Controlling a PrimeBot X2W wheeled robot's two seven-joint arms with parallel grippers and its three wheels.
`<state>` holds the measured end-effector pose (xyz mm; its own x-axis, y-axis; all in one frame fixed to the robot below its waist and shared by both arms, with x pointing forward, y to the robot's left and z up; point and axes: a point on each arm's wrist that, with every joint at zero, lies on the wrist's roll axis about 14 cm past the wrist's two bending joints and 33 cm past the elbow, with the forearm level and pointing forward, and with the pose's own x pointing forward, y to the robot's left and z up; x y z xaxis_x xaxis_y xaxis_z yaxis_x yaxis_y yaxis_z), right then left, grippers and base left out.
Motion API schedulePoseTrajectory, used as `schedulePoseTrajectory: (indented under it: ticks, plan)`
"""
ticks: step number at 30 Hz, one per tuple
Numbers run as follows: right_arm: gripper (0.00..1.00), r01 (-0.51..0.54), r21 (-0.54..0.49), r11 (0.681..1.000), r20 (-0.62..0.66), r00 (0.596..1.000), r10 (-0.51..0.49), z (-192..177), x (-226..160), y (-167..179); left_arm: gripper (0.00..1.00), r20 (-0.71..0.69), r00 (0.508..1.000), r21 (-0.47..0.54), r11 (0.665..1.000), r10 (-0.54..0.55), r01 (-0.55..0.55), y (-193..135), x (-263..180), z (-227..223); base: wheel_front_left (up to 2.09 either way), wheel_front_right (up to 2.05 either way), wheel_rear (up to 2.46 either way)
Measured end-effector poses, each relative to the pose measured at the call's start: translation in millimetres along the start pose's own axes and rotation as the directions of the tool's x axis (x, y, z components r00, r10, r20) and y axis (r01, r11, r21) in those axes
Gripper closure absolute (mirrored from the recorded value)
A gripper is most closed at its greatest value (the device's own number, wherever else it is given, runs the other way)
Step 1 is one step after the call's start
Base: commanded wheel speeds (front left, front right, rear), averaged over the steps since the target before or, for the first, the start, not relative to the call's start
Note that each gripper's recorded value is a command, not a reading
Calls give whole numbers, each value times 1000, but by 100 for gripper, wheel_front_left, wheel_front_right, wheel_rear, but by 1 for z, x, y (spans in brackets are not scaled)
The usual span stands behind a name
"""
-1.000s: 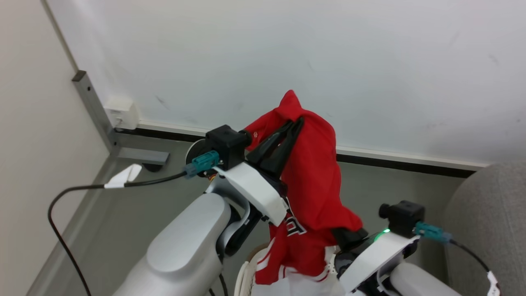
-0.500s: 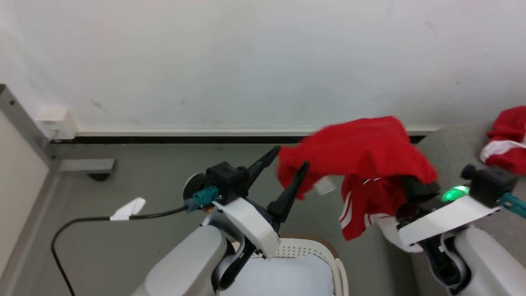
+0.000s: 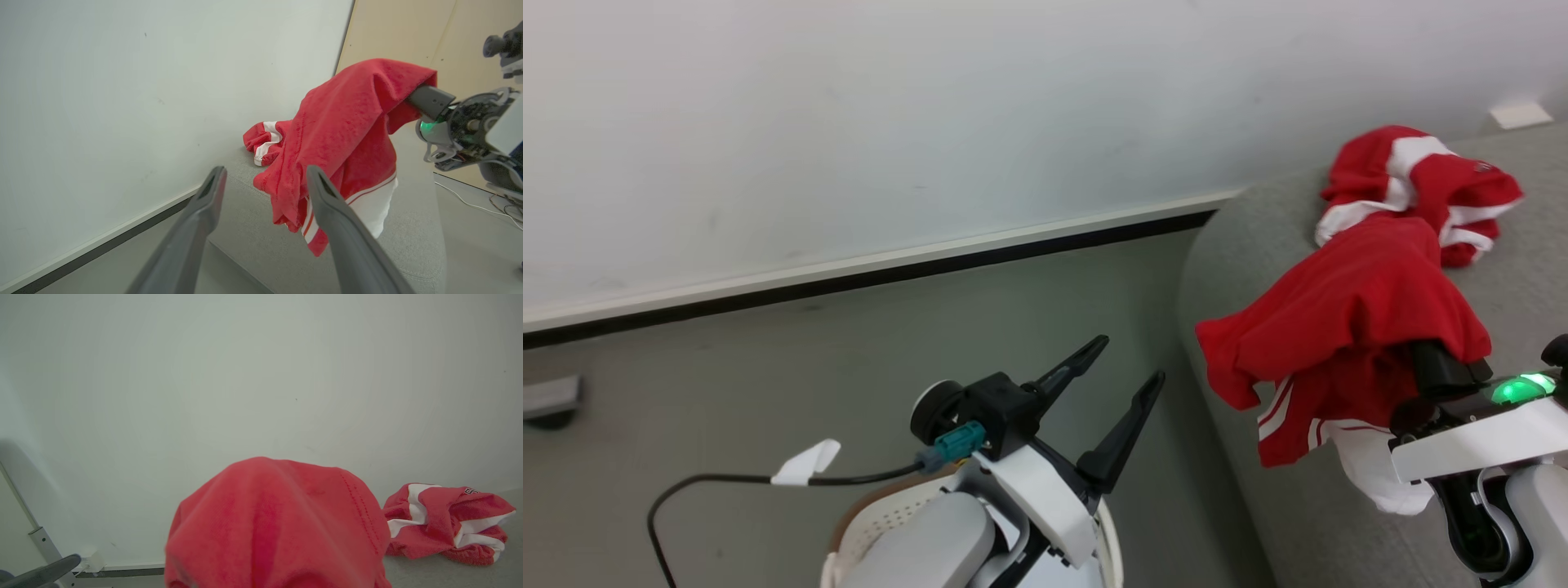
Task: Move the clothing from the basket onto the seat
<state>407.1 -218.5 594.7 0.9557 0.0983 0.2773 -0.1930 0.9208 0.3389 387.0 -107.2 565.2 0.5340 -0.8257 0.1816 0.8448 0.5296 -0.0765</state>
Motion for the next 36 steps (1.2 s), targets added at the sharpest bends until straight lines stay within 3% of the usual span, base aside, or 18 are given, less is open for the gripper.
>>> schedulePoseTrajectory:
  ticks: [8,16,26,33,36]
  plan:
    - [100,131,-51,990,36,991,-129,20,-37,-38,0,-11,993,-34,992,-119,119,-33,24,-14,0,0,0]
    - [100,214,-96,972,70,976,-208,36,-41,-68,0,-17,989,-57,988,-146,145,-37,30,-23,0,0,0]
    - [100,293,-197,936,143,953,-268,84,25,-126,0,-40,995,-62,994,-89,86,10,32,-44,0,0,0]
    - [100,343,-269,900,115,939,-324,83,72,-169,0,-87,996,-76,997,-4,-2,59,21,-73,0,0,0]
    - [100,364,-316,876,53,929,-366,62,84,-190,0,-106,994,-84,996,35,-44,77,14,-85,0,0,0]
